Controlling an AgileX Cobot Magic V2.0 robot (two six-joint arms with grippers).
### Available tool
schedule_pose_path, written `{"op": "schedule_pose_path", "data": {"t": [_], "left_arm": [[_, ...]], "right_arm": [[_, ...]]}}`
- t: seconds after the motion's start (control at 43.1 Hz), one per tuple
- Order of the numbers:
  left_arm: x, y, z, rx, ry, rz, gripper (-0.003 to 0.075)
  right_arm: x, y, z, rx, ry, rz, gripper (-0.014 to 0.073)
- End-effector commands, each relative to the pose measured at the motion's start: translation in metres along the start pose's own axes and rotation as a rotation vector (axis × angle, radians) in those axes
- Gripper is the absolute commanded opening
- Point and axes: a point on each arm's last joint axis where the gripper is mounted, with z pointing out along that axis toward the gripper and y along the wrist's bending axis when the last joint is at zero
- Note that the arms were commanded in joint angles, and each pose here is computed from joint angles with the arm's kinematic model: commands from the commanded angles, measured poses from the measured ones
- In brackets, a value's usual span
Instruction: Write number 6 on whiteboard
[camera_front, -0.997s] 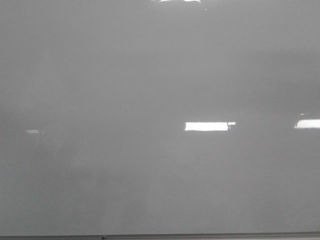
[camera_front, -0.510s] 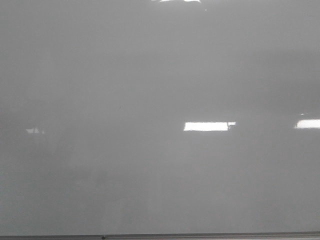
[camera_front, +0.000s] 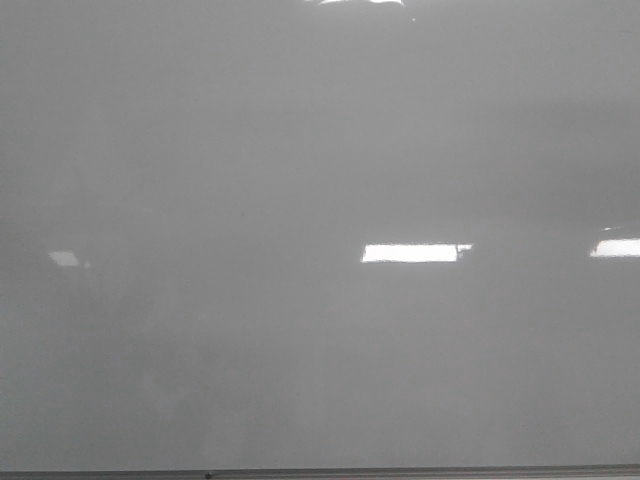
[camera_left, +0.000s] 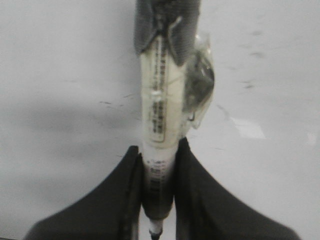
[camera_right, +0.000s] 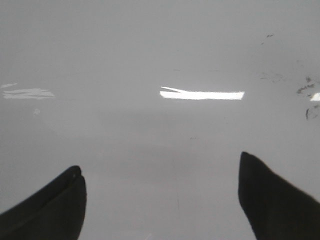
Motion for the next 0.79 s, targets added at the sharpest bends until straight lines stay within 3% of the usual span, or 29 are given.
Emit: {"op": "schedule_pose_path", "data": {"t": [0.0, 0.093, 0.186, 0.394, 0.557, 0.765], "left_arm": [[-0.025, -0.021, -0.028, 0.049, -0.012, 0.125, 0.0029], [-0.028, -0.053, -0.042, 0.133, 0.101, 0.34, 0.0029], [-0.027, -0.086, -0.057, 0.231, 0.134, 0.58, 0.0029], [-0.009, -0.162, -0.099, 0.451, -0.003, 1.108, 0.0029], [0.008, -0.193, -0.123, 0.522, -0.124, 1.319, 0.0029], [0.023, -0.216, -0.145, 0.625, -0.229, 1.397, 0.0029]], "right_arm": [[-0.016, 0.001, 0.001, -0.011, -0.056, -0.011, 0.0634], [-0.016, 0.004, 0.009, -0.04, 0.021, -0.022, 0.0634], [-0.018, 0.009, 0.021, -0.089, 0.11, -0.046, 0.0634], [-0.026, 0.037, 0.046, -0.311, 0.32, -0.264, 0.0634], [-0.029, 0.072, 0.059, -0.546, 0.427, -0.422, 0.0634], [-0.029, 0.121, 0.068, -0.782, 0.44, -0.563, 0.0634]]}}
